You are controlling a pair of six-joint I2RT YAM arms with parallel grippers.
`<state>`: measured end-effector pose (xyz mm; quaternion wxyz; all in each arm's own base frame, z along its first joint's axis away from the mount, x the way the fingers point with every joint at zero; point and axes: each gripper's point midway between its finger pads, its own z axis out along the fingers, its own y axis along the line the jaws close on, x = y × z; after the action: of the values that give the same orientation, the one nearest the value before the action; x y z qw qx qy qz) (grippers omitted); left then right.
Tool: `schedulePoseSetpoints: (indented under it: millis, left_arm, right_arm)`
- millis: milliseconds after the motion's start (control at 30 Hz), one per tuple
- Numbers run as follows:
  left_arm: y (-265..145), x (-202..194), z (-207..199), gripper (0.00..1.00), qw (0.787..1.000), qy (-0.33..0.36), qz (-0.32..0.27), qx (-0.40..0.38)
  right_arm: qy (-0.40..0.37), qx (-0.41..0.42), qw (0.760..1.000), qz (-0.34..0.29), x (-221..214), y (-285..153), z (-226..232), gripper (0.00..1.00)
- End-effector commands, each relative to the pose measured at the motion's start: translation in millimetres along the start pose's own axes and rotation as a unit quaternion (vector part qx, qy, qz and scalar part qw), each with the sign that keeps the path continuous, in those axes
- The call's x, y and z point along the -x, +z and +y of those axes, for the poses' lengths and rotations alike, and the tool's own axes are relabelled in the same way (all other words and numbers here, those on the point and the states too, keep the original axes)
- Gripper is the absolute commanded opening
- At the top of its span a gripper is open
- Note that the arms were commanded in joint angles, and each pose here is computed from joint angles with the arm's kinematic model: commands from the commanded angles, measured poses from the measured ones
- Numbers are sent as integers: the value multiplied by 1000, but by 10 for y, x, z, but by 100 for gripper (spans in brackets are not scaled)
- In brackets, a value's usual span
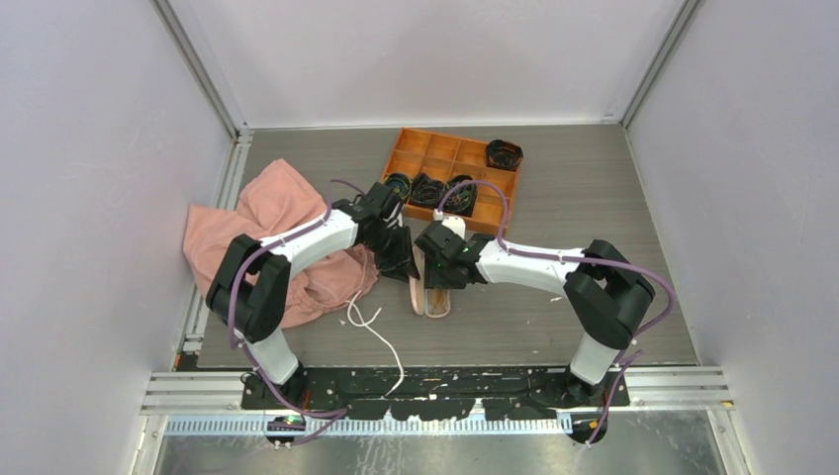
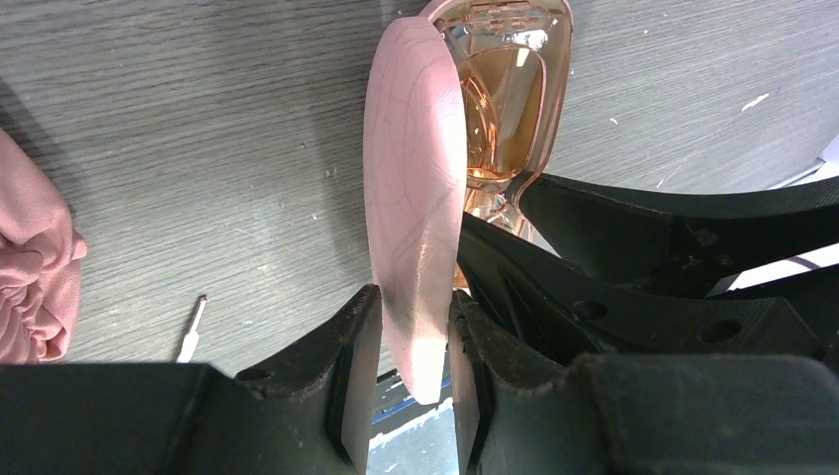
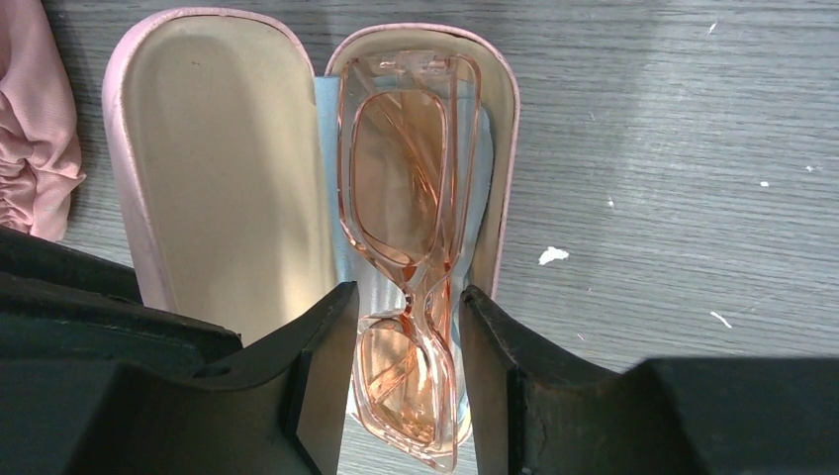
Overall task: Organize the sunglasses
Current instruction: Place the sunglasses in the sunglasses case.
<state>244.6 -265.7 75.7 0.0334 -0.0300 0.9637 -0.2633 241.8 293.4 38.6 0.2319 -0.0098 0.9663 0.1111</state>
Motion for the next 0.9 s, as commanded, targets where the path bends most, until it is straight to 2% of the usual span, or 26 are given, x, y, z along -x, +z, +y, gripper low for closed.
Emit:
schedulePoseSetpoints:
  millis: [0,533,867]
  left_arm:
    - [-65,36,-84,32,1000,9,-9,-13]
    - [-84,27,-100,33,1000,22,-8,-11]
    - [-149,6,-164,40,999,45,-12,-12]
  right_arm:
    - [6,16,999,-31,205,-245,104,49]
    - [-13,-11,997,-81,497,-578,-16,58]
    - [82,12,994,-72,442,-400,-405,57]
